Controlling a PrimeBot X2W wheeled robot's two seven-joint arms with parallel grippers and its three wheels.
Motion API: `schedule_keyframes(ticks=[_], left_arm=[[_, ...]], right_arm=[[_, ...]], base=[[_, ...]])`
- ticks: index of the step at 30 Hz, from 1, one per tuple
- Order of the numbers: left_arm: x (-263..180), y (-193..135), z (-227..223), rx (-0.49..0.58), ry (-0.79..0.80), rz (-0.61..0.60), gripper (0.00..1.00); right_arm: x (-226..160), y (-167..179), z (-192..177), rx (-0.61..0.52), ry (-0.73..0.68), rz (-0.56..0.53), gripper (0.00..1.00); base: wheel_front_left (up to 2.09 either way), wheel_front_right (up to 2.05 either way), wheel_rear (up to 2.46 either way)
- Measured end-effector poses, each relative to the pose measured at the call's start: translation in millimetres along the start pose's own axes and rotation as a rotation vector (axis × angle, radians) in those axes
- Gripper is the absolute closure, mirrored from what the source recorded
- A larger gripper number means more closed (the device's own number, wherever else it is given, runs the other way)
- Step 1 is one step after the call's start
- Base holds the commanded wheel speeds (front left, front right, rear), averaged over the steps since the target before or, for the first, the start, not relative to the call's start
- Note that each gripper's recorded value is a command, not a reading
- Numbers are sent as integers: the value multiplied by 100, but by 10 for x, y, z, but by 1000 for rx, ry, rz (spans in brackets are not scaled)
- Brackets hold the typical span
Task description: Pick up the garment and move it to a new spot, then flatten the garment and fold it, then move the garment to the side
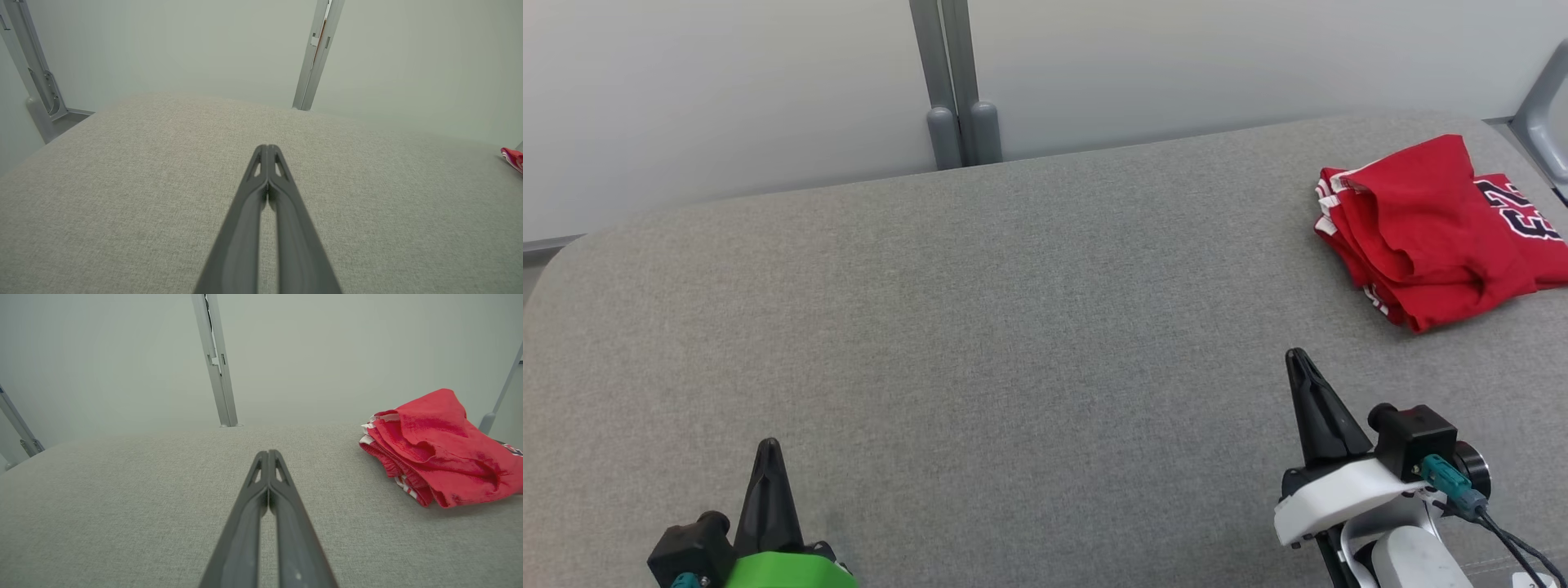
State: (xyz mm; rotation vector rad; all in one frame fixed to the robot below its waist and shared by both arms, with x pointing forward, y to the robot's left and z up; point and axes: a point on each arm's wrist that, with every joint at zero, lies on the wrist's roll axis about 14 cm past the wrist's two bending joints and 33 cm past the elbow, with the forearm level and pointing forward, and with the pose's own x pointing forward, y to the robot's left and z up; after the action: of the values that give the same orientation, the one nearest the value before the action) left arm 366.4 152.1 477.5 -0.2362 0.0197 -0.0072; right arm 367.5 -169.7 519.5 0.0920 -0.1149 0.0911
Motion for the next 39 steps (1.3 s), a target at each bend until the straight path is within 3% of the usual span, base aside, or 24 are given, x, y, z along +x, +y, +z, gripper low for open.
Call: schedule_keyframes(ticks=[19,39], left_arm=[[13,161,-94,-318,79,69,100],[78,228,-56,-595,95,90,100]], right_arm=[[-11,-168,-84,354,32,-94,100],[6,-278,-131,653,44,-152,100]], base=[[0,0,0],[0,0,0]])
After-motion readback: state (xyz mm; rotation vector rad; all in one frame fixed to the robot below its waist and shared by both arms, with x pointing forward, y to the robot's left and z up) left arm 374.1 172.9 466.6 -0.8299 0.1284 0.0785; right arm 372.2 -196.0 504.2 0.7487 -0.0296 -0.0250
